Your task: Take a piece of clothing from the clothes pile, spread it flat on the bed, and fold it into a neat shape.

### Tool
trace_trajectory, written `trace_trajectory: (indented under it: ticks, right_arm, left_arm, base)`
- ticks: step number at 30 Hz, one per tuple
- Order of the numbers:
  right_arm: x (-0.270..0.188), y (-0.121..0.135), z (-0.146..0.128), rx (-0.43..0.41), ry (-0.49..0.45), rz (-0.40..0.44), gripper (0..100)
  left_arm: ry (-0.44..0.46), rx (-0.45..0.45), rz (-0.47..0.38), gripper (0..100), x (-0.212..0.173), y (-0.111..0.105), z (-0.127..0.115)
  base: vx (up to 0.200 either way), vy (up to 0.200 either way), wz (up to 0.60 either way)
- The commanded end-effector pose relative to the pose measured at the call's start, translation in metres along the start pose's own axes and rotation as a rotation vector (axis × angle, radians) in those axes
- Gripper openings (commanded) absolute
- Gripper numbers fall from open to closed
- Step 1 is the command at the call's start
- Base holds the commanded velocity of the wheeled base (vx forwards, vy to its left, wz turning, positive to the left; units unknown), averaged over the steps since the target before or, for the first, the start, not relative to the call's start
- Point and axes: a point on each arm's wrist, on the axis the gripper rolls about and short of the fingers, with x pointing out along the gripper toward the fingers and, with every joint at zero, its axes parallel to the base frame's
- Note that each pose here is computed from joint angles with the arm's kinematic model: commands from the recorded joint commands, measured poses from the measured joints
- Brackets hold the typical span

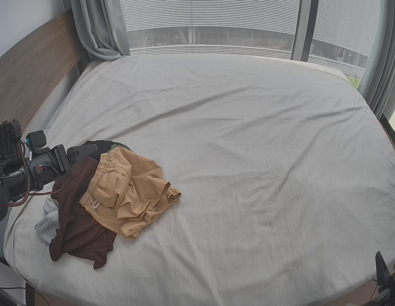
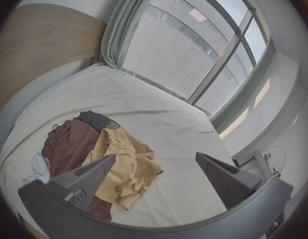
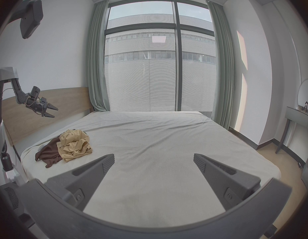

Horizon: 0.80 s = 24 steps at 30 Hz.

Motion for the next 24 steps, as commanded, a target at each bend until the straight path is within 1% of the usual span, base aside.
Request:
trace_trajectory:
  ticks: [1,5,13,20,24]
  right_arm:
    - [0.000,0.000,-0.005,0.001,0.001,0.000,100]
    - [0.000,0.000,-0.005,0.001,0.002,0.000,100]
    - [0.000,0.000,-0.005,-0.001,0.001,0.000,100]
    - [0.000,0.000,-0.005,-0.001,0.002,0.000,100]
    - [0.000,0.000,-0.005,-0.001,0.002,0.000,100]
  left_arm:
    - [0.029,-0.044,0.039,100,0.028,0.028,-0.010]
    - [0.020,-0.054,0.053,100,0.040,0.041,-0.014]
    - [0.055,-0.080,0.080,100,0.051,0.058,-0.022]
    - [0.055,-0.100,0.043,100,0.062,0.082,-0.020]
    - [0.060,-0.106,0.041,100,0.069,0.090,-0.020]
  base:
    - [0.000,0.000,0.00]
    - [0.000,0.000,0.00]
    - [0.000,0.000,0.00]
    - [0.000,0.000,0.00]
    - [0.000,0.000,0.00]
